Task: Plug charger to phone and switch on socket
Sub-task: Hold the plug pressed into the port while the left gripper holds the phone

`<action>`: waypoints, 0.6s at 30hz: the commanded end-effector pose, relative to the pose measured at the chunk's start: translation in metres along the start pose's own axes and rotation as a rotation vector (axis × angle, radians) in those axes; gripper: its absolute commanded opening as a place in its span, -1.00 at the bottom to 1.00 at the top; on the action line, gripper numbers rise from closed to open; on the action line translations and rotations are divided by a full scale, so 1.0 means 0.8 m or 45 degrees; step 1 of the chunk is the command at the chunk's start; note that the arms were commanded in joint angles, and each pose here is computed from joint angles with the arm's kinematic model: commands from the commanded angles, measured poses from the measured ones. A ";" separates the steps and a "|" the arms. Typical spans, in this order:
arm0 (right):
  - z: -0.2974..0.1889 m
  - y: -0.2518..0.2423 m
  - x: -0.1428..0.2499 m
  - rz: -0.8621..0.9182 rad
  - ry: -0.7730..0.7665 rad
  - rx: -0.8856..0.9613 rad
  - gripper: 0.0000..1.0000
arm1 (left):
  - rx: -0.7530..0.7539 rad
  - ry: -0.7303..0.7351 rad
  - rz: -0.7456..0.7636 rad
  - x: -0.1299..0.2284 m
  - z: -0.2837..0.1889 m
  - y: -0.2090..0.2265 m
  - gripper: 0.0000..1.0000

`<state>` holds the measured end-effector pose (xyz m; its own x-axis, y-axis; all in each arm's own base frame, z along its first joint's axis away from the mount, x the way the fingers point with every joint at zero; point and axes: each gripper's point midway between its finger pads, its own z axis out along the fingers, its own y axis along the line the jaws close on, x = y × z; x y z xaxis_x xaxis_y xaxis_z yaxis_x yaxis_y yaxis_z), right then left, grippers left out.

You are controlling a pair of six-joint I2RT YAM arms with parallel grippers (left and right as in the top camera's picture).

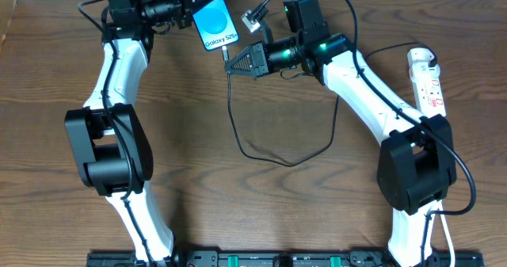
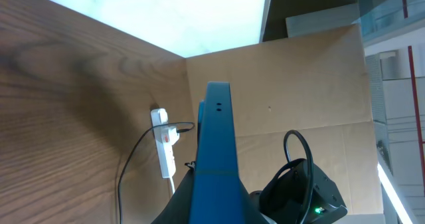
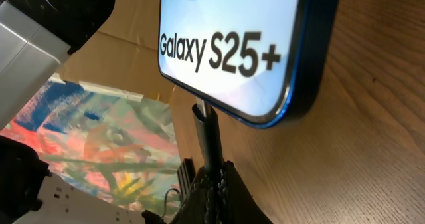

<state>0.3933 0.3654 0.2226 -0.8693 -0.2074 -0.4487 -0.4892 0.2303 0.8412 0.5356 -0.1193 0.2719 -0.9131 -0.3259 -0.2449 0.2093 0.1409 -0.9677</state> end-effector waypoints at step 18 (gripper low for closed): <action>-0.028 0.010 -0.017 0.060 -0.059 -0.006 -0.98 | 0.085 0.139 0.139 0.026 0.002 -0.034 -0.85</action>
<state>0.3931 0.3600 0.2231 -0.9031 -0.1962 -0.3819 -0.4207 0.2267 0.8784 0.5333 -0.1202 0.2728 -0.9055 -0.3061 -0.2939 0.2591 0.1499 -0.9542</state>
